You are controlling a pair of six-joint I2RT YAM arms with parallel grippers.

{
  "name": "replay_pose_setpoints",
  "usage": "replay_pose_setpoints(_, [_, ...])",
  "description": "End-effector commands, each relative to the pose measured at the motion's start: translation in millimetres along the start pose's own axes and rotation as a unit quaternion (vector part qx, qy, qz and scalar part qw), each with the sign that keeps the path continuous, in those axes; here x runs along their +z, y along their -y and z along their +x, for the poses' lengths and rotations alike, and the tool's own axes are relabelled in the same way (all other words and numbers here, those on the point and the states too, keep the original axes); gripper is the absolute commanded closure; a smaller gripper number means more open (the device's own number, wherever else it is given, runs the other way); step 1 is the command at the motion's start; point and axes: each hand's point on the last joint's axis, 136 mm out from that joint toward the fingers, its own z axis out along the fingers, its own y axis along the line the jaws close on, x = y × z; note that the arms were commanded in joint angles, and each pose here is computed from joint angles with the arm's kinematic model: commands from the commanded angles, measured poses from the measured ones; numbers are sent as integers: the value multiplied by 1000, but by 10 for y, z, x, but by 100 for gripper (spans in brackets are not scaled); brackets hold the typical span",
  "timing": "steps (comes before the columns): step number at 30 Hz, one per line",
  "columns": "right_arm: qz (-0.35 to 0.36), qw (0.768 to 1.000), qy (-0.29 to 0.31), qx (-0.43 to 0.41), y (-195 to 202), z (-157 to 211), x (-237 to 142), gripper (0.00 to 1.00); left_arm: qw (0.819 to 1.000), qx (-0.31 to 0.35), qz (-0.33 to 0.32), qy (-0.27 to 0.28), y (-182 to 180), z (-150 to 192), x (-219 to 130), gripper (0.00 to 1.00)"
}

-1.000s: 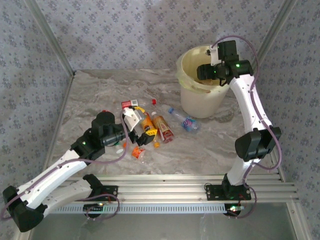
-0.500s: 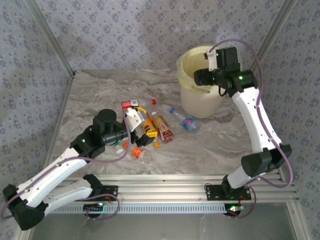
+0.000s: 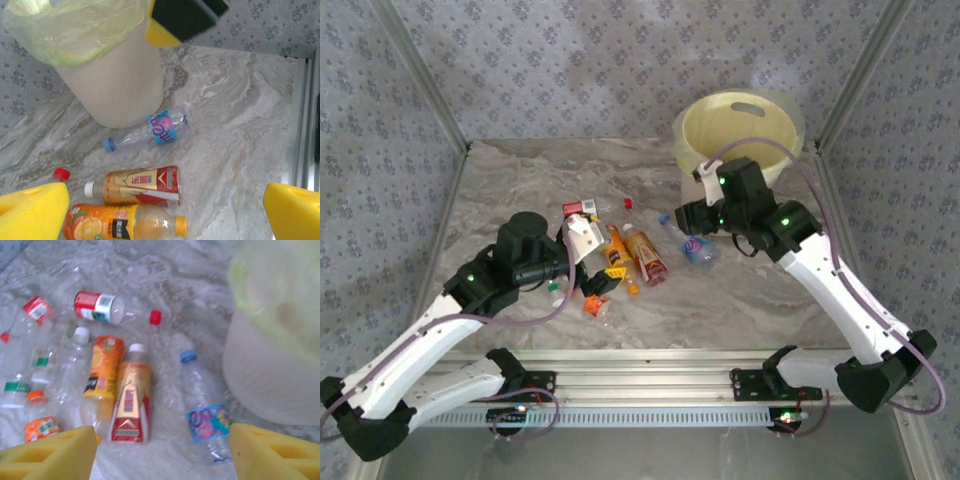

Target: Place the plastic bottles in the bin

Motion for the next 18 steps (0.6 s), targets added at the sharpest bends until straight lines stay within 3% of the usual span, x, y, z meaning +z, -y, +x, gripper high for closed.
replay_pose_setpoints(1, [-39, 999, -13, 9, -243, 221, 76, 29, 999, -22, -6, -28, 67, 142, -261, 0])
replay_pose_setpoints(9, [-147, 986, -74, 2, -1002, 836, 532, 29, 998, -56, -20, -13, 167, 369, -548, 0])
replay_pose_setpoints(18, [-152, 980, -126, -18, -1558, 1270, 1008, 25, 998, -65, -13, 16, 243, 521, -524, 0])
